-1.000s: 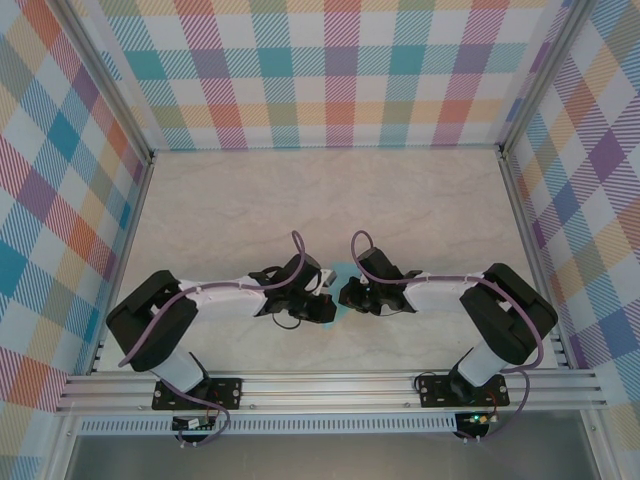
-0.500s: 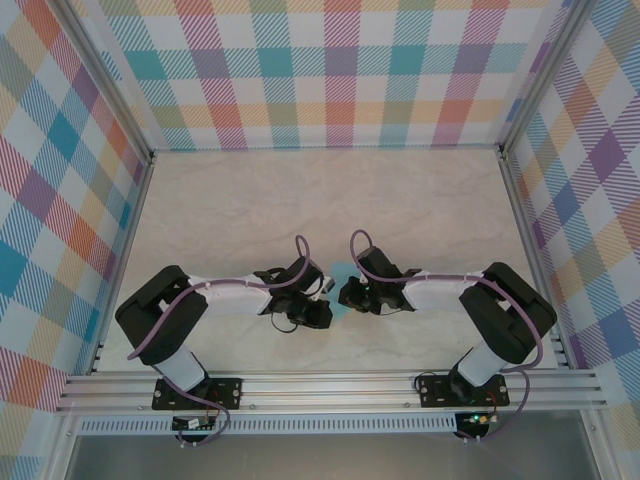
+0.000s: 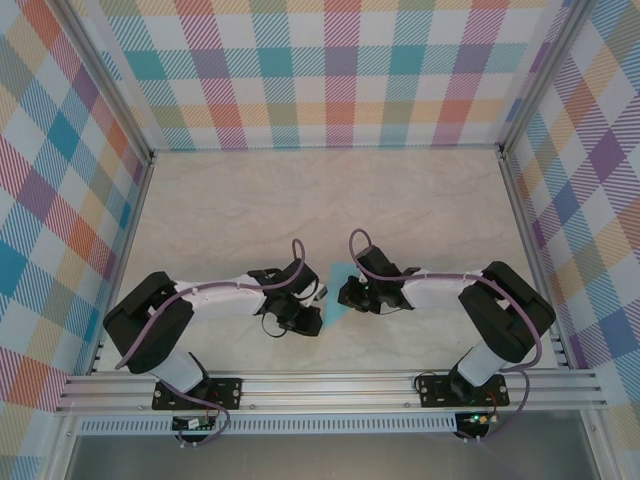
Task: Fold a paper plane with a square sheet of paper (pick it up from the middle)
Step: Third fold the triangle at the center of the table.
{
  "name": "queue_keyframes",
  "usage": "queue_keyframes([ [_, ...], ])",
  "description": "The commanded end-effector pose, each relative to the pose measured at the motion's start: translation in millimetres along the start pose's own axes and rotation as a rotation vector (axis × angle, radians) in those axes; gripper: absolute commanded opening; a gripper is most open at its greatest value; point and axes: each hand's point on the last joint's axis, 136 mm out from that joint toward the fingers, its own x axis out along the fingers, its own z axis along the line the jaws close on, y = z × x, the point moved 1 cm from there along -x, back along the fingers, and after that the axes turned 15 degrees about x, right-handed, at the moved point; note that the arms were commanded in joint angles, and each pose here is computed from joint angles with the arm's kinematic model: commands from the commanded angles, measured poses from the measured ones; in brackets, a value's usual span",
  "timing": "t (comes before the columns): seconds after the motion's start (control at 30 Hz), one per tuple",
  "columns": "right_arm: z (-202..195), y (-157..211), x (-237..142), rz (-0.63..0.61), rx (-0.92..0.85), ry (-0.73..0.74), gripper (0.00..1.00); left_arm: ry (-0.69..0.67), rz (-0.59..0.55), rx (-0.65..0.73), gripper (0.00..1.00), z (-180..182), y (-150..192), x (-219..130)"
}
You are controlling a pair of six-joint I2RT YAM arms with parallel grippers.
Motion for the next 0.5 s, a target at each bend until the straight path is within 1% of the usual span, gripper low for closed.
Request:
queue_keyframes([
  [0.0,-11.9,-2.8,2.4,-0.006,-0.006,0.060,0.16,-0.043,-0.076,0.001,0.16,-1.1,-12.7,-22.5],
  [0.1,-7.2,-2.0,1.5,0.000,-0.012,0.042,0.17,-0.010,-0.181,-0.005,0.16,-11.6,-35.5,-33.2],
  [0.2,-0.6,-1.9,-0.5,0.003,-0.018,0.021,0.17,0.018,-0.243,-0.001,0.16,-17.2,-54.7,-33.4],
  [0.3,8.8,-2.0,-5.4,0.003,-0.024,-0.012,0.17,0.019,-0.237,-0.009,0.16,-15.3,-62.2,-23.2],
  [0.37,11.6,-2.7,-8.9,-0.003,-0.029,-0.018,0.17,0.059,-0.231,-0.005,0.16,-19.0,-65.9,-13.7],
  [0.47,13.2,-3.1,-12.1,-0.006,-0.032,-0.022,0.17,0.067,-0.207,-0.017,0.16,-16.8,-67.6,0.2],
])
